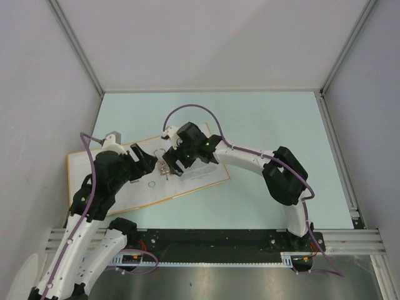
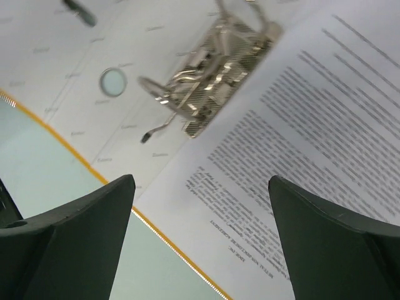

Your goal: Put the files into the folder

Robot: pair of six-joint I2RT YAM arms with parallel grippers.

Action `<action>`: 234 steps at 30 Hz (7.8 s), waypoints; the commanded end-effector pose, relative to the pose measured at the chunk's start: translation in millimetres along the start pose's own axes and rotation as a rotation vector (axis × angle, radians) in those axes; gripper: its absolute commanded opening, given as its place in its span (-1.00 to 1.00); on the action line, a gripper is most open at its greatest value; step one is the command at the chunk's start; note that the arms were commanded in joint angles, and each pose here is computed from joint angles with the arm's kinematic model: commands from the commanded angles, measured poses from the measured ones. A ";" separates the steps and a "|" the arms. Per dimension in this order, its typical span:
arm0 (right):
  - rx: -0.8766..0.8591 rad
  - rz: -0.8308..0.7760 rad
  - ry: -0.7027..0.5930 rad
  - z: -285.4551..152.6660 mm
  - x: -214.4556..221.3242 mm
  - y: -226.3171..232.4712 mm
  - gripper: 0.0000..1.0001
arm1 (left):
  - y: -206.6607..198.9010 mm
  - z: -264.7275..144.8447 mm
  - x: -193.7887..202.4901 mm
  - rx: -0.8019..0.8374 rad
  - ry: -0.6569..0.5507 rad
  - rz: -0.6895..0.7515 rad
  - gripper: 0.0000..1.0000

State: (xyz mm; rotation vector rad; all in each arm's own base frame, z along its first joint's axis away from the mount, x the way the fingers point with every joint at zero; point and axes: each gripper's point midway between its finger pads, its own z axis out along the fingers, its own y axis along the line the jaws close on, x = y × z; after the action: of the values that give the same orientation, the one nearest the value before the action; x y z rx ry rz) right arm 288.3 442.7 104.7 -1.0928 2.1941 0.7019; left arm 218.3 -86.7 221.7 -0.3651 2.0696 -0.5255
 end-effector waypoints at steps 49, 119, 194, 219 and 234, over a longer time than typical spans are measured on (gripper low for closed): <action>-0.262 -0.445 -0.241 -3.1 -30.7 34.8 0.45 | -22.2 -24.0 -21.7 0.109 -0.090 -0.045 0.61; -0.070 -0.144 -0.204 -104.4 74.4 -71.0 -1.00 | 90.5 124.2 26.2 -0.053 -0.046 -0.535 0.99; 0.505 0.717 -0.576 -170.5 -177.6 -53.6 0.91 | -82.8 6.1 -44.5 0.289 -0.392 0.406 -1.00; 0.391 0.820 -0.540 -157.3 -149.8 -47.3 -0.91 | -101.8 -35.4 -51.3 0.378 -0.298 0.301 0.89; 0.023 0.779 -0.516 -222.4 3.4 -111.4 -1.00 | -120.2 1.5 -25.3 0.372 -0.100 0.253 0.96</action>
State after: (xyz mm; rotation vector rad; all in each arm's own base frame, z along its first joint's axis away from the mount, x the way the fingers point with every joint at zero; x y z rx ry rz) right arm 350.1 248.2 255.8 0.2176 2.0765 0.9304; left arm 224.5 -156.1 334.4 0.0792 1.7047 -0.6656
